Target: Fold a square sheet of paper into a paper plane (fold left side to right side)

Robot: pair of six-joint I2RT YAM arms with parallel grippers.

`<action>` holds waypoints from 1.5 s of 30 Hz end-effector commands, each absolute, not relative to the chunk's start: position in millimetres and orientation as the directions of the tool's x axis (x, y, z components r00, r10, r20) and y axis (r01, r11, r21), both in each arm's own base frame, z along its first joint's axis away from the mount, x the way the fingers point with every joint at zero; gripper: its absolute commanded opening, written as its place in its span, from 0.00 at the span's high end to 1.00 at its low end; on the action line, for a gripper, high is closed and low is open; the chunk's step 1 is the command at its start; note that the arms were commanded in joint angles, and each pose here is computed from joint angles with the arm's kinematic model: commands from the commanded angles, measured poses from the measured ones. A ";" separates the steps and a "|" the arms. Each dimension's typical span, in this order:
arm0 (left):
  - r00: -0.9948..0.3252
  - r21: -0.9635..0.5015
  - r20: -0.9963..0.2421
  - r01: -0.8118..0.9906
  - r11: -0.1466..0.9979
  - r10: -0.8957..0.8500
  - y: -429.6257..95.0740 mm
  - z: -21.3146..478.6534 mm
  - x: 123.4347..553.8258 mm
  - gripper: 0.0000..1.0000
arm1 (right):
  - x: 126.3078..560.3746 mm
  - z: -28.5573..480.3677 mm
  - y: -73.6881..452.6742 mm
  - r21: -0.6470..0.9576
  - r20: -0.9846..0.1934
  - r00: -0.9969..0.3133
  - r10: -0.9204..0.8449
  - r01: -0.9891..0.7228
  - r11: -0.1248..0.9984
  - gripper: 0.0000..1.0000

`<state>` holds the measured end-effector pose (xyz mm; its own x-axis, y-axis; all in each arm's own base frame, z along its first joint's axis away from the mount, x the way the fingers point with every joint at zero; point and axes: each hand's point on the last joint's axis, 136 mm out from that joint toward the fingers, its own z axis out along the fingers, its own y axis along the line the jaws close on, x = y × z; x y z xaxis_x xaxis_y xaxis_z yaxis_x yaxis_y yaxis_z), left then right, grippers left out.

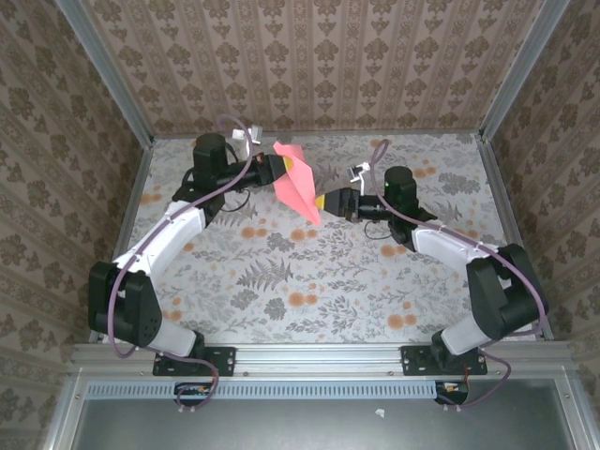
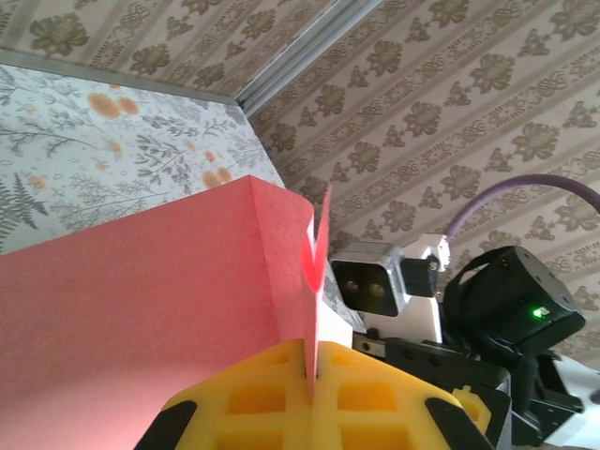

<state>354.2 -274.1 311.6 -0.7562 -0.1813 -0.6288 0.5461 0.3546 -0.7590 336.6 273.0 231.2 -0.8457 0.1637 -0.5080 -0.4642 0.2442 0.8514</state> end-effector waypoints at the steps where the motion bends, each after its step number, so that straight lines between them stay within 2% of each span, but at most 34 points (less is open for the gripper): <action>1: -0.737 -0.753 -0.652 0.602 0.265 -0.178 -278.6 339.6 340.0 0.97 | 337.9 253.3 288.8 0.855 -0.517 -0.842 0.154 -0.501 0.132 0.00; 6: -0.744 -0.762 -0.644 0.603 0.238 -0.177 -279.7 342.5 334.8 0.97 | 340.2 259.9 303.1 0.865 -0.502 -0.853 0.143 -0.497 0.072 0.04; 18: -0.775 -0.785 -0.610 0.563 0.257 -0.165 -281.1 320.4 334.1 0.97 | 344.6 277.9 305.0 0.849 -0.527 -0.838 0.141 -0.525 0.055 0.41; 30: -0.795 -0.798 -0.586 0.535 0.276 -0.155 -280.2 305.4 334.7 0.97 | 345.1 281.4 295.9 0.837 -0.547 -0.825 0.140 -0.538 0.100 0.65; 33: -0.799 -0.800 -0.582 0.530 0.281 -0.149 -280.4 301.4 334.6 0.95 | 344.9 281.1 294.9 0.835 -0.551 -0.823 0.137 -0.540 0.110 0.76; 35: -0.802 -0.800 -0.579 0.525 0.291 -0.146 -280.0 297.0 335.3 0.91 | 344.0 279.6 294.1 0.833 -0.552 -0.823 0.131 -0.540 0.120 0.84; 37: -0.803 -0.797 -0.579 0.521 0.307 -0.141 -277.7 293.7 336.0 0.89 | 342.4 278.2 293.0 0.827 -0.561 -0.819 0.123 -0.545 0.138 0.88; 41: -0.795 -0.768 -0.590 0.501 0.398 -0.138 -261.1 282.9 337.5 0.57 | 338.5 265.8 287.2 0.803 -0.579 -0.811 0.087 -0.548 0.235 0.91; 45: -0.774 -0.717 -0.612 0.456 0.527 -0.163 -228.3 272.5 338.2 0.39 | 334.7 247.7 269.8 0.733 -0.598 -0.801 0.037 -0.528 0.429 0.96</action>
